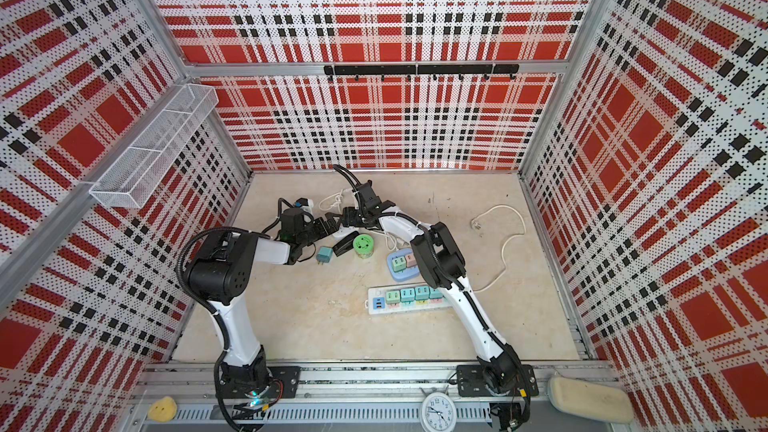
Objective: Insert the plug
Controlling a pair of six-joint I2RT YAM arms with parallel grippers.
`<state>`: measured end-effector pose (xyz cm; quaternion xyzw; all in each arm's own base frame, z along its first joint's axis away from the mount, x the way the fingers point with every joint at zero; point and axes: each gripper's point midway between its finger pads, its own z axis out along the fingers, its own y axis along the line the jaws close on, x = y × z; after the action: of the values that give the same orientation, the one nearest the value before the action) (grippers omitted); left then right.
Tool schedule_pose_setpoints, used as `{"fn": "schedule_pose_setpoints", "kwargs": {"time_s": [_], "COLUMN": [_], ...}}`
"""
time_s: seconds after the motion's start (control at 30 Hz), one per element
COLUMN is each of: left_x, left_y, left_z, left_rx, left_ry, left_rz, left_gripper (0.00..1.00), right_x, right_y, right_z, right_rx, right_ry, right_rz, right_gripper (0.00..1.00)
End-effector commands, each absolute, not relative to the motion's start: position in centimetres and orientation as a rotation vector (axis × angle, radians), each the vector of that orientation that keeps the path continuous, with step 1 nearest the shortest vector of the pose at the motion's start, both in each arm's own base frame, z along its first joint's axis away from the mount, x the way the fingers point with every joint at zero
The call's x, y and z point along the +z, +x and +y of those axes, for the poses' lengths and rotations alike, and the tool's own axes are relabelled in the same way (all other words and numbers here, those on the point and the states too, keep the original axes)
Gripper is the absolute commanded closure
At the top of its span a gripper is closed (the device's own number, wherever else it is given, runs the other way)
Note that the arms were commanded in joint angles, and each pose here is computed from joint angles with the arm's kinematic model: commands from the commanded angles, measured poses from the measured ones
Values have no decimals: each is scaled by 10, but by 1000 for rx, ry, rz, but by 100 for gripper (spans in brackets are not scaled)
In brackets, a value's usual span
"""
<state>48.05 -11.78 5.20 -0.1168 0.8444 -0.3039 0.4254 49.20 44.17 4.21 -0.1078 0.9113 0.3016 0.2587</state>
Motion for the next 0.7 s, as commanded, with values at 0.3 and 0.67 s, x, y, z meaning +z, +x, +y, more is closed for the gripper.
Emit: {"fn": "schedule_pose_setpoints", "kwargs": {"time_s": [0.3, 0.67], "left_x": [70, 90], "left_y": [455, 413], "left_z": [-63, -9], "left_rx": [-686, -592], "left_ry": [-530, -698], "left_rz": [1908, 1738], "left_gripper": [1, 1], "right_x": [23, 18], "right_y": [425, 377], "right_z": [499, 531], "right_rx": [881, 895], "right_ry": [-611, -804], "right_rz": [2505, 2485], "right_gripper": [38, 40]}}
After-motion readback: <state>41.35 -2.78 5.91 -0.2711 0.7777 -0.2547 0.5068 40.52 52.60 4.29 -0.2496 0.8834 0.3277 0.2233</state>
